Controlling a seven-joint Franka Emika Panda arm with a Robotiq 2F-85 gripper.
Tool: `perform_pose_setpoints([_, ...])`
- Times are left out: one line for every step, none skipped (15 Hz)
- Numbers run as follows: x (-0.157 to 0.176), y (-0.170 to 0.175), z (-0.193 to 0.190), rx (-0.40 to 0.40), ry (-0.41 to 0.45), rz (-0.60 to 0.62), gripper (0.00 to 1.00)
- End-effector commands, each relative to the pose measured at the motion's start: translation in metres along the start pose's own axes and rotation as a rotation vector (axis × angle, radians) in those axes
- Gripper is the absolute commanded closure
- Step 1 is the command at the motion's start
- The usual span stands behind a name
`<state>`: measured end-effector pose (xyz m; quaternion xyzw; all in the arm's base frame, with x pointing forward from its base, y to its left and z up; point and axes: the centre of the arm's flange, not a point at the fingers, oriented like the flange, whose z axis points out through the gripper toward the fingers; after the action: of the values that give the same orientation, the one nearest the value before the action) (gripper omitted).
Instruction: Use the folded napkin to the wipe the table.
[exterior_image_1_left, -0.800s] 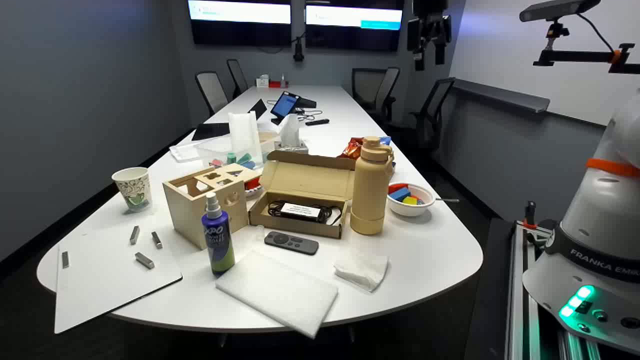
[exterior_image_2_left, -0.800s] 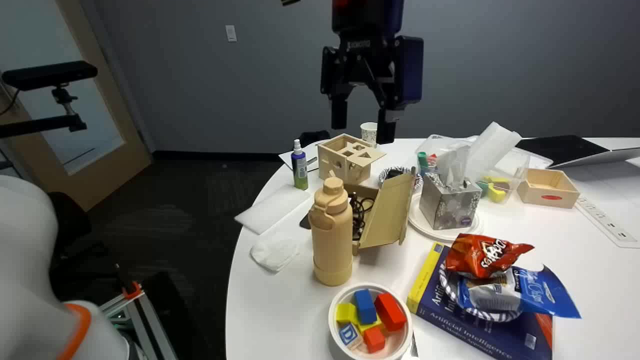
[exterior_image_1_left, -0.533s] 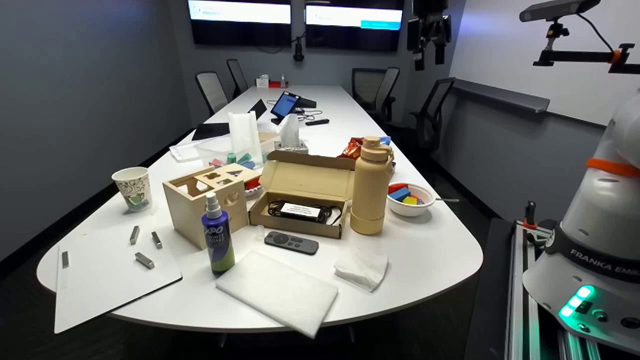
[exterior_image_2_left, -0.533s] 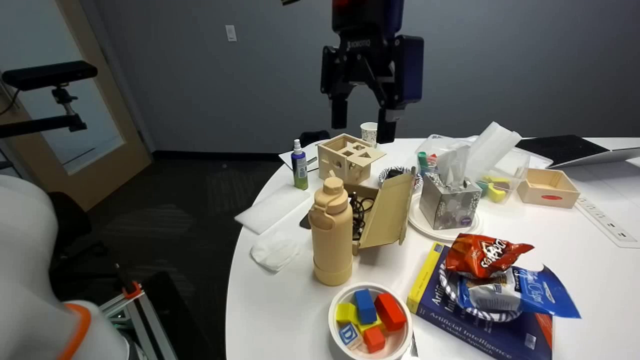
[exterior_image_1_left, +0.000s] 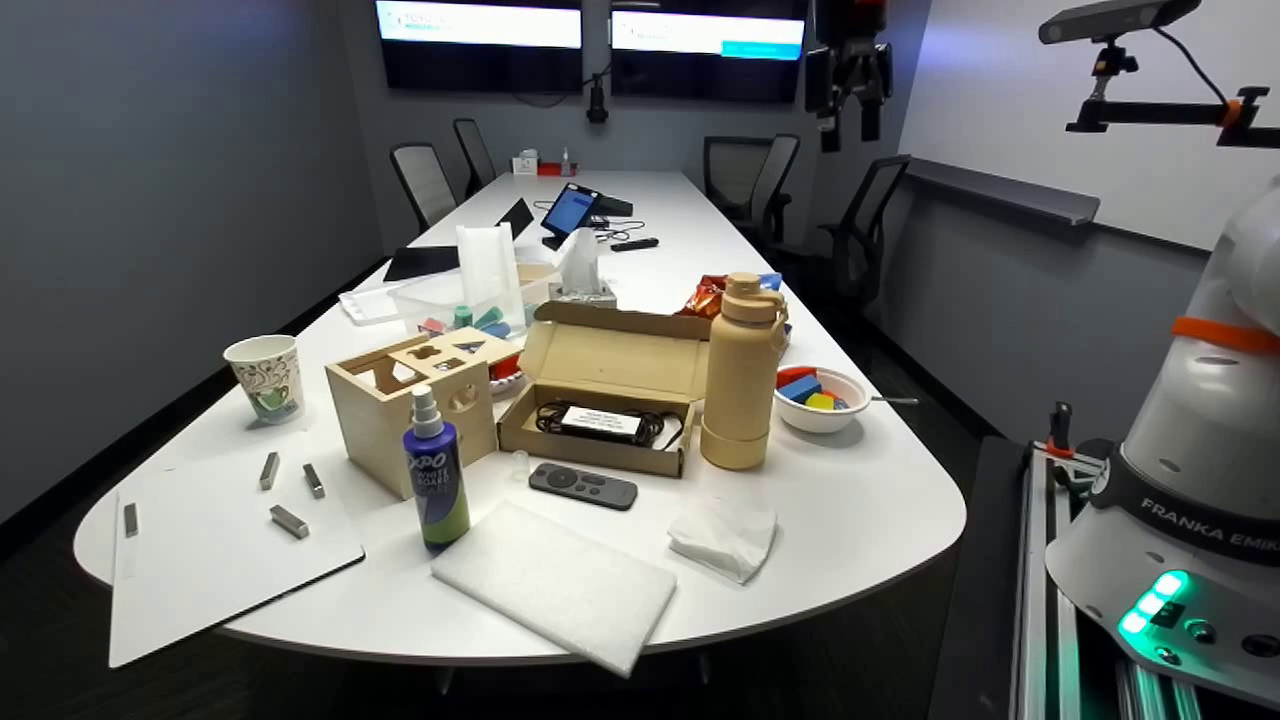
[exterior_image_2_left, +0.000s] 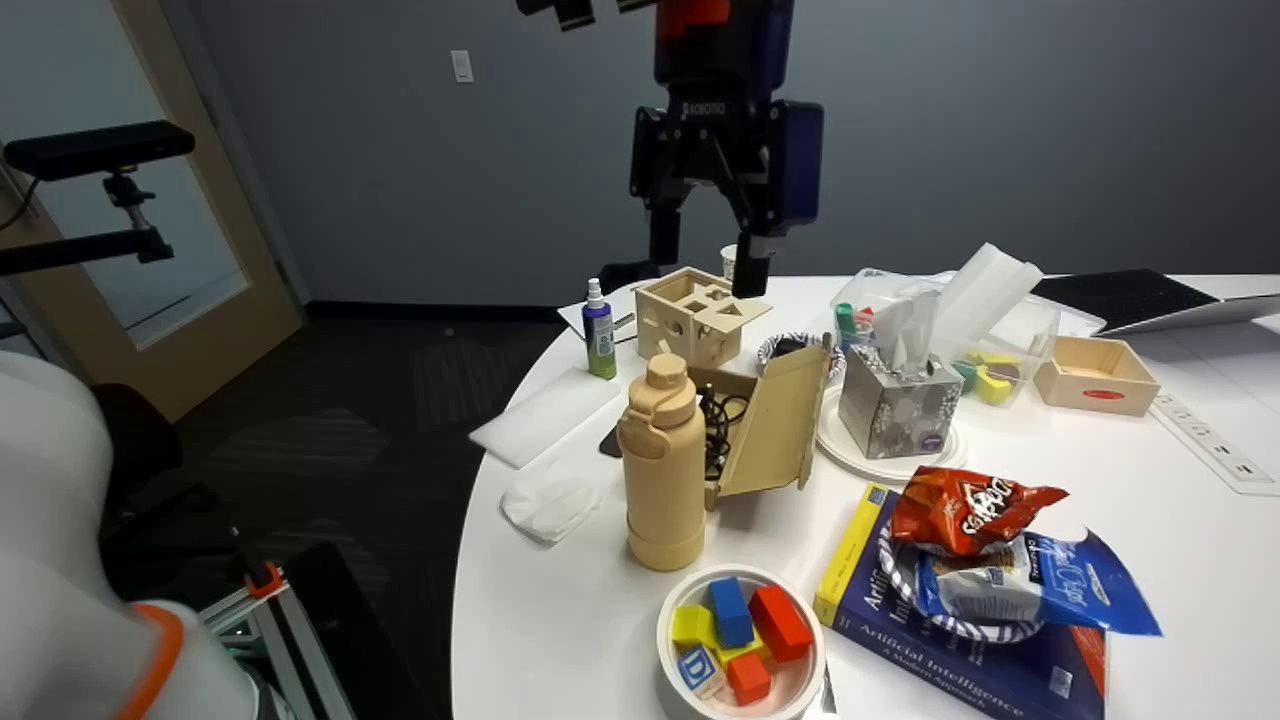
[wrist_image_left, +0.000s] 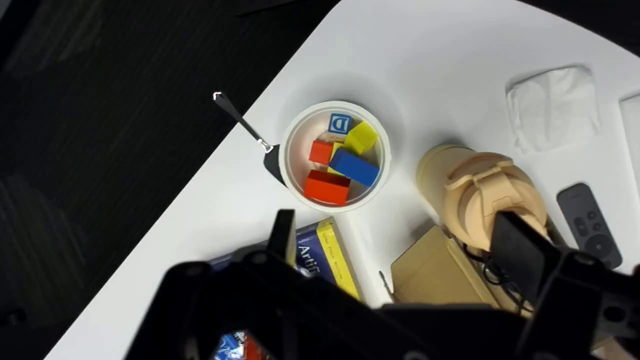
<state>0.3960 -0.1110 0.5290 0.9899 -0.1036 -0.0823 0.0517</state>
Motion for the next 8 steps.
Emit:
perform_pose_setpoints([-0.011, -0.042, 0.021, 0.057, -0.002, -0.035, 0.00])
perform_pose_setpoints([-0.015, -0.055, 0.026, 0.068, -0.002, -0.049, 0.00])
perform_pose_setpoints([-0.022, -0.072, 0.032, 0.078, 0.001, -0.064, 0.00])
perform_pose_setpoints([-0.027, -0.087, 0.037, 0.079, 0.001, -0.081, 0.00])
perform_pose_setpoints([-0.034, -0.105, 0.044, 0.079, 0.013, -0.098, 0.00])
perform_pose_setpoints([-0.040, -0.122, 0.050, 0.075, 0.025, -0.110, 0.00])
perform_pose_setpoints([-0.045, -0.139, 0.055, 0.070, 0.038, -0.119, 0.00])
perform_pose_setpoints([-0.050, -0.156, 0.061, 0.069, 0.057, -0.129, 0.00])
